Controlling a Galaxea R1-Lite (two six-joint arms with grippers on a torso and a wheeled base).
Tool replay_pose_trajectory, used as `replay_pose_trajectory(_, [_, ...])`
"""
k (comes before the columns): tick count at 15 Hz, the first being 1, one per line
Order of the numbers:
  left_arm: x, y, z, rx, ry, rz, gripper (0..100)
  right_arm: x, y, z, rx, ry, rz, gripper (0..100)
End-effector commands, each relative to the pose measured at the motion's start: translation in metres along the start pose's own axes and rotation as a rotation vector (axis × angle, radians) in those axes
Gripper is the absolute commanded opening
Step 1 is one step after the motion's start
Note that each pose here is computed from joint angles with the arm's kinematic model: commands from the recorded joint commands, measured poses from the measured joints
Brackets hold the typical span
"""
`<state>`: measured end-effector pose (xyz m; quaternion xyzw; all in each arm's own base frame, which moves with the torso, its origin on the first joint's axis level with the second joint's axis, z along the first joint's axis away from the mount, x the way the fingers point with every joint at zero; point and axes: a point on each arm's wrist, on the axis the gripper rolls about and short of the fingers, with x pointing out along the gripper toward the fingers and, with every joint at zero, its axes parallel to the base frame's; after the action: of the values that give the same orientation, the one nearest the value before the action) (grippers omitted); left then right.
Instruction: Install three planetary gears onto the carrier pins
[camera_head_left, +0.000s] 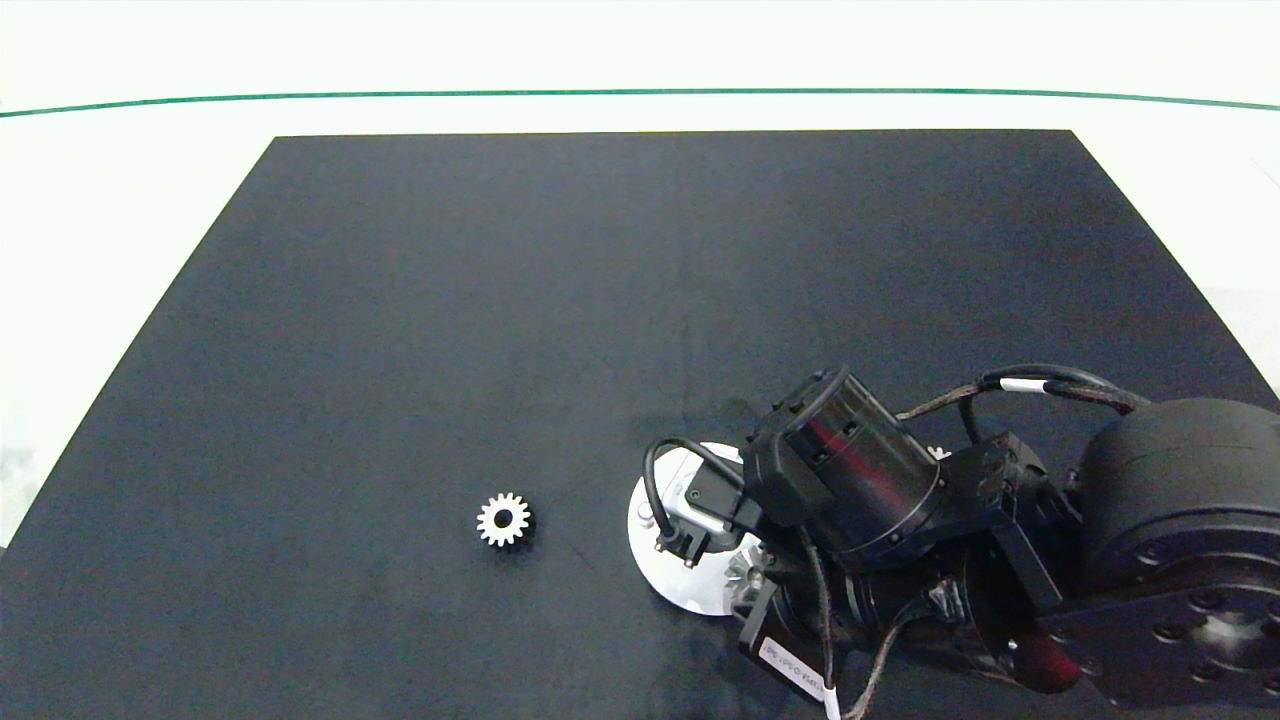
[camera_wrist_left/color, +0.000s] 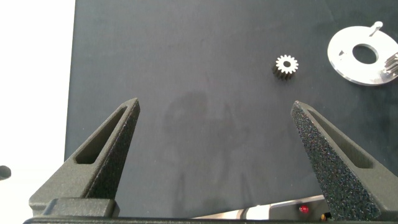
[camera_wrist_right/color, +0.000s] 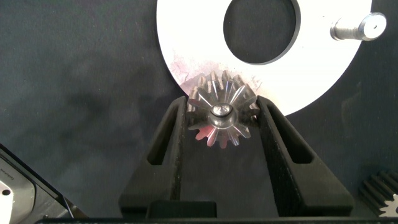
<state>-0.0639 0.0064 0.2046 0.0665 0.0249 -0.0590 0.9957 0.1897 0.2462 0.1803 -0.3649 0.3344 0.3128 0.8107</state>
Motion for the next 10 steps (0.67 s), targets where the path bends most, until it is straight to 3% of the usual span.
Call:
replay_pose_trajectory(1, [0.0, 0.0, 0.0, 0.001, 0.004, -0.001, 100, 0.001, 0.0, -0.001, 0.003, 0.007, -0.009, 100])
replay_pose_trajectory(8, [0.0, 0.0, 0.0, 0.001, 0.004, -0.001, 100, 0.0, 0.0, -0.001, 0.005, 0.007, -0.014, 100])
replay_pose_trajectory(9, [0.0, 0.0, 0.0, 0.001, 0.001, 0.0, 100, -0.009, -0.003, -0.002, 0.013, -0.014, -0.022, 100])
replay_pose_trajectory(10, [0.0, 0.0, 0.0, 0.001, 0.002, -0.001, 100, -0.041, -0.012, -0.004, 0.032, -0.092, -0.049, 100])
